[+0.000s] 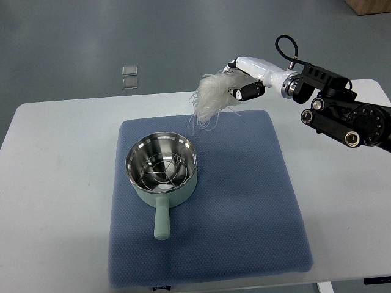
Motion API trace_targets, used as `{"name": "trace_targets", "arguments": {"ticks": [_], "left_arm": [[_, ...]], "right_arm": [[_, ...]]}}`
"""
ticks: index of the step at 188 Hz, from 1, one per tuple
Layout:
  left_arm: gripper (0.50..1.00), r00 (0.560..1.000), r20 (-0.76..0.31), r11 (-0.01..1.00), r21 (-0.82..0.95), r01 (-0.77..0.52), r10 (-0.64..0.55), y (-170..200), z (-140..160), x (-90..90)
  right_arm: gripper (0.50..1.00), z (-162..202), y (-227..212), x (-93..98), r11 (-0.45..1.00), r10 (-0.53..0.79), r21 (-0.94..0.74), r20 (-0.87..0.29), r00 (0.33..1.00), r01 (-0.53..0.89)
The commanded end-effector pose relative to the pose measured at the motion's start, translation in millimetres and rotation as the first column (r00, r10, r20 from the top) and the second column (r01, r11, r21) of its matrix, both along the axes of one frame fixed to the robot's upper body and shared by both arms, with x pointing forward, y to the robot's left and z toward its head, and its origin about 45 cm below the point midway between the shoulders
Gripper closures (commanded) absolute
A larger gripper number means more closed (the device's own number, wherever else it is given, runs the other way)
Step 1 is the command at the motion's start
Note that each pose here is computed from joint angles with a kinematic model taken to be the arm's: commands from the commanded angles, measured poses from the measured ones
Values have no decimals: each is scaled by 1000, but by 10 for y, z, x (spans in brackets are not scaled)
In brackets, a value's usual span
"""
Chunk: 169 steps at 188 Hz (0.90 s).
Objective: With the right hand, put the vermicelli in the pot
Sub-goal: 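Lift the vermicelli with the right hand and carry it over the pot, then open the right hand to drop the vermicelli into the steel pot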
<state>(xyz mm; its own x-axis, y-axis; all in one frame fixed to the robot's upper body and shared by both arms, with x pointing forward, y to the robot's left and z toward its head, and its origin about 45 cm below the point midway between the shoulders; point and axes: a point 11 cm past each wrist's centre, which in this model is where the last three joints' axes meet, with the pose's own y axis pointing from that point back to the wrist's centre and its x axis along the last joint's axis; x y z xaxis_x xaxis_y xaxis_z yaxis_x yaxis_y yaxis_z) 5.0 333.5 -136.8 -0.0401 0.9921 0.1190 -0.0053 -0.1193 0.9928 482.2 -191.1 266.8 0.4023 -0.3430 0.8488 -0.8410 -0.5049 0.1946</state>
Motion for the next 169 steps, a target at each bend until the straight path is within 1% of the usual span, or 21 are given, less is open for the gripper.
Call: {"name": "trace_targets", "arguments": {"ticks": [1, 30, 72, 121, 169], "left_arm": [[500, 1000, 0, 1000, 1, -1, 1, 3, 0, 0], [500, 1000, 0, 1000, -1, -1, 1, -2, 0, 1], [500, 1000, 0, 1000, 1, -1, 1, 3, 0, 0], [500, 1000, 1, 1000, -1, -2, 2, -2, 0, 1], [500, 1000, 1, 1000, -2, -2, 2, -8, -1, 2]], "right_arm": [[1000, 200, 27, 4, 998, 8, 61, 17, 1000, -9], [1000, 427, 159, -98, 990, 75, 114, 31, 997, -78], [1000, 464, 332, -261, 977, 172, 126, 15, 985, -172], [1000, 240, 678, -472, 955, 272, 130, -39, 961, -265], [1000, -5, 950, -644, 935, 353, 72, -89, 931, -348]]}}
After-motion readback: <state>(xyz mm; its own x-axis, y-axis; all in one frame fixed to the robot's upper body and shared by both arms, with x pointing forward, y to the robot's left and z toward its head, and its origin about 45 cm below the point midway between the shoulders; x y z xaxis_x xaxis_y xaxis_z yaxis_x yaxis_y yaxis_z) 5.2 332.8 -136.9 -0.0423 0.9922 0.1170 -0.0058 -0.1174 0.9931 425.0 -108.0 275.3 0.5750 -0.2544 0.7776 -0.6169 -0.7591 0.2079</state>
